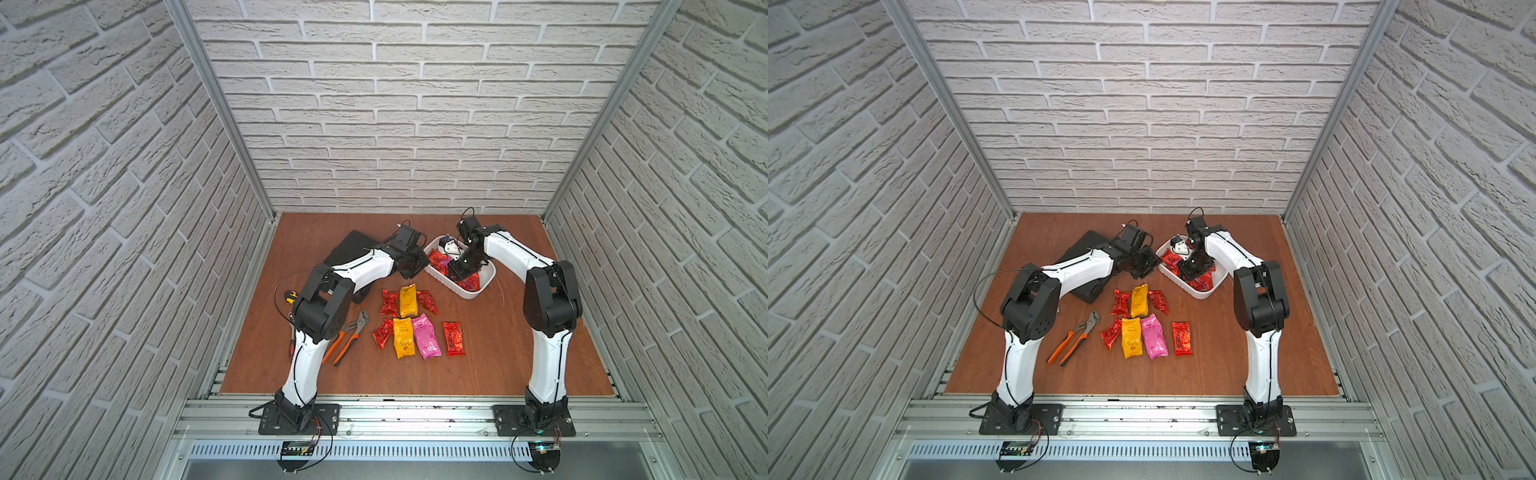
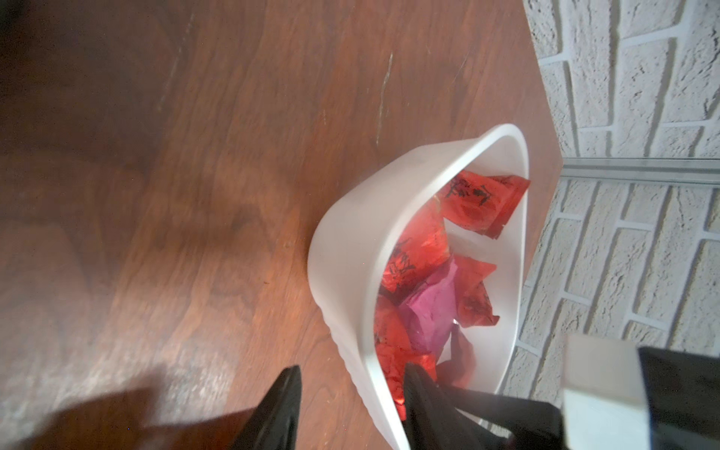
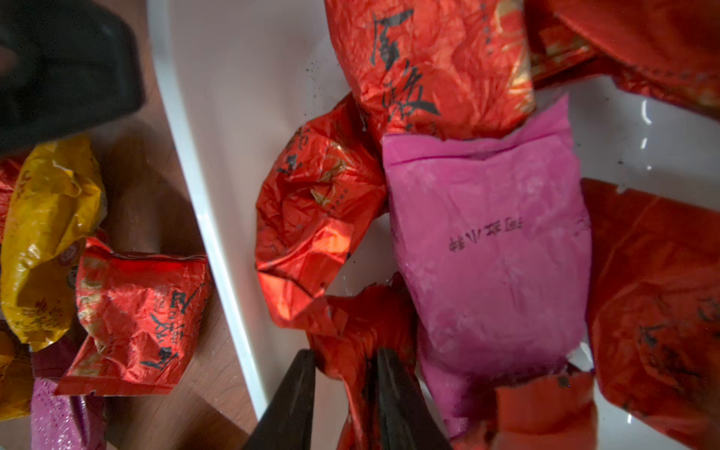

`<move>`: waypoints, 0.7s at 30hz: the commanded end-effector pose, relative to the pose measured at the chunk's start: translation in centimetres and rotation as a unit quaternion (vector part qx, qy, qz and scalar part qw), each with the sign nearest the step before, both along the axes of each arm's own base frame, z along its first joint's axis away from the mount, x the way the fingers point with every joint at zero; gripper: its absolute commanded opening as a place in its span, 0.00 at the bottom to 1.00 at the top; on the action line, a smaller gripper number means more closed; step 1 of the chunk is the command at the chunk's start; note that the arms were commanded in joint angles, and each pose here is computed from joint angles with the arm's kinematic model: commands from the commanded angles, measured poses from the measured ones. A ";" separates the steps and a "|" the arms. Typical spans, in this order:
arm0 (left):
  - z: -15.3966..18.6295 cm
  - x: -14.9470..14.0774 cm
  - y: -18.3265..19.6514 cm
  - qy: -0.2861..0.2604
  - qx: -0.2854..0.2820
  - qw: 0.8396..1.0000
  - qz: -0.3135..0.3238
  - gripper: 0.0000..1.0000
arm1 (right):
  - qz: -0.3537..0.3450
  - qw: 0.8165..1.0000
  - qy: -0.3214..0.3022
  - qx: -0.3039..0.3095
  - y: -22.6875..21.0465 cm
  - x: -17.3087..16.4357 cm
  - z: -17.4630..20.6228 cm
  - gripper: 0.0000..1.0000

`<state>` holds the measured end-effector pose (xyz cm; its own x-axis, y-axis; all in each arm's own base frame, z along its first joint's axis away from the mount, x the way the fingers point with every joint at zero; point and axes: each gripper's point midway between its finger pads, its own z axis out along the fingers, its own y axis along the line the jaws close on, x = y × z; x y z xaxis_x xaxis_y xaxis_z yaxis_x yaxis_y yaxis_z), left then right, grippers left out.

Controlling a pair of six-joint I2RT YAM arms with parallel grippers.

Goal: Take the tea bags out of the storage box
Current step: Pick up the tea bag from the storage box.

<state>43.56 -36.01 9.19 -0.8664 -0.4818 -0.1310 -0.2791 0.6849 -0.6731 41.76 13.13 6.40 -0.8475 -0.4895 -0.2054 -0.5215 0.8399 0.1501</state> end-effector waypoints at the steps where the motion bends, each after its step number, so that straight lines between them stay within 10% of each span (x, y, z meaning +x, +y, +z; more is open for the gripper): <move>1: 0.1 0.9 0.4 -0.006 0.005 1.000 0.010 0.48 | 0.003 1.000 0.002 0.013 0.5 0.2 0.6 0.27; 10: -0.1 1.2 0.7 -0.002 0.008 1.000 0.014 0.48 | -0.006 0.999 -0.027 0.035 1.3 0.6 3.2 0.03; 21: 0.2 1.2 0.5 -0.006 0.011 1.000 0.012 0.48 | -0.054 0.995 -0.080 0.025 -0.5 -1.0 8.2 0.02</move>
<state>44.10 -35.60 9.32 -0.8594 -0.4932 -0.1351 -0.2894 0.6868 -0.6668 41.48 13.16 12.41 -0.8459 -0.4236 -0.3239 -0.4834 0.8657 0.1302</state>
